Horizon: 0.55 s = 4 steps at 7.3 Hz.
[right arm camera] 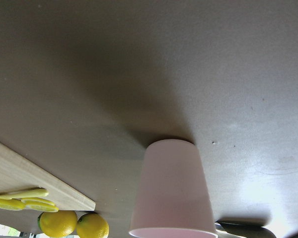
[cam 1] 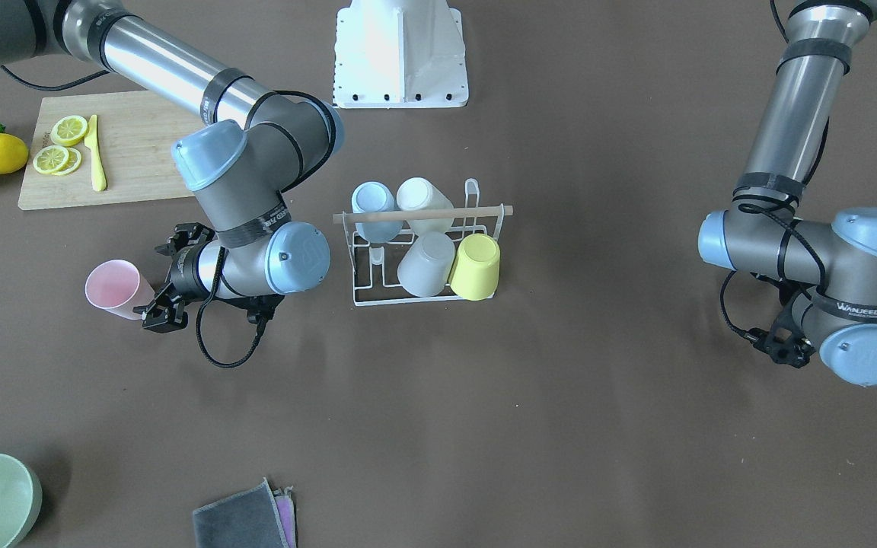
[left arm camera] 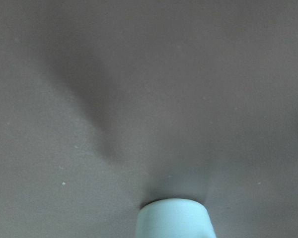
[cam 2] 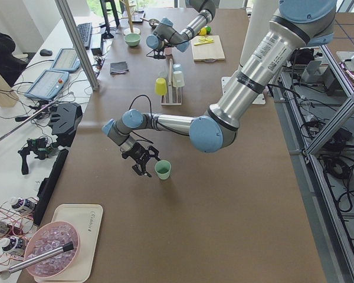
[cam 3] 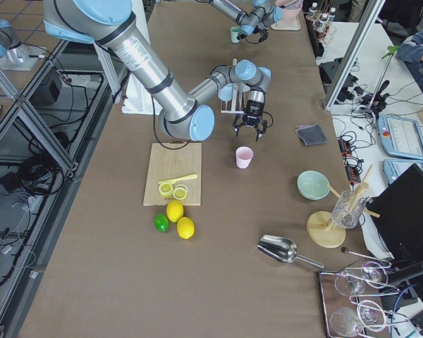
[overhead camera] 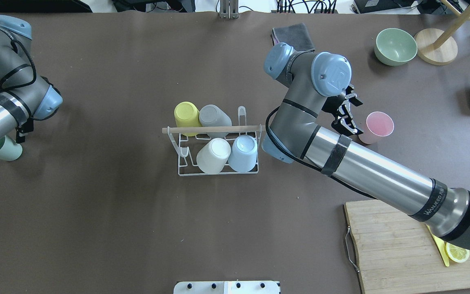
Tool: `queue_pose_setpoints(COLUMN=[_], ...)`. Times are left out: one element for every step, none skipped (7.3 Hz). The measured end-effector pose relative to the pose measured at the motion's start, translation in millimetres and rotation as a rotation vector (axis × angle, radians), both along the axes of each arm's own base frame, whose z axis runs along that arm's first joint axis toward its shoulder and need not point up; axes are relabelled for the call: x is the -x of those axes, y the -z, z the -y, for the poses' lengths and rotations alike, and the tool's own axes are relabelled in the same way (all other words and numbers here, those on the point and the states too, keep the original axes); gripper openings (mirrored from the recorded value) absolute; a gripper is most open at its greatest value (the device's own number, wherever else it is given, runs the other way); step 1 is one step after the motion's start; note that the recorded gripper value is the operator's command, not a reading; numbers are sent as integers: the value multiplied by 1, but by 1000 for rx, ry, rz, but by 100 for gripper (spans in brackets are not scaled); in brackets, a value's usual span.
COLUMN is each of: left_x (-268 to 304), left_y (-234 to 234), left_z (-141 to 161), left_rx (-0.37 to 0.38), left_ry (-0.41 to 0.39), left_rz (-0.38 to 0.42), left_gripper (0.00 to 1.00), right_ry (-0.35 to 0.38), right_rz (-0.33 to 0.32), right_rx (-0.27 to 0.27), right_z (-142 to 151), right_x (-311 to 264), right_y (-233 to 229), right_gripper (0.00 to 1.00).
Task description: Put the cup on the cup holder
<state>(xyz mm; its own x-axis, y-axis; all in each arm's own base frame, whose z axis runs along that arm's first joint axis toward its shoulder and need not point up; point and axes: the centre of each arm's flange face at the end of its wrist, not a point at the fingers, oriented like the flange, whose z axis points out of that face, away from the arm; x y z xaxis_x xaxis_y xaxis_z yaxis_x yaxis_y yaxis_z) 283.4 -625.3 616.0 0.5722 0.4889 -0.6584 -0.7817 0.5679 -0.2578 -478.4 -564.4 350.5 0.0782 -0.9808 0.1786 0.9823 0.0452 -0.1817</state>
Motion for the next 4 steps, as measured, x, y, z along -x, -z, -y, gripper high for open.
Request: queue_pose_setpoints(left_x=[-2,-7,-14,-21], left_y=[-4,-5,-3,0], left_z=[-3,-5,-6,-5], left_rx=[7,12,17,19], left_ry=[-15,-27,-40,-51], left_rz=[10,15,19,24], left_gripper=[98,98,98,98], right_ry=[5,10,13,12], right_rz=[0,-1,-6,-12], right_rx=[2,4,7,9], right_z=[0,-1,-3,-6], right_x=[0,1,1,2], right_y=[-1,-3,-7,-14], right_gripper=[99,99,98,98])
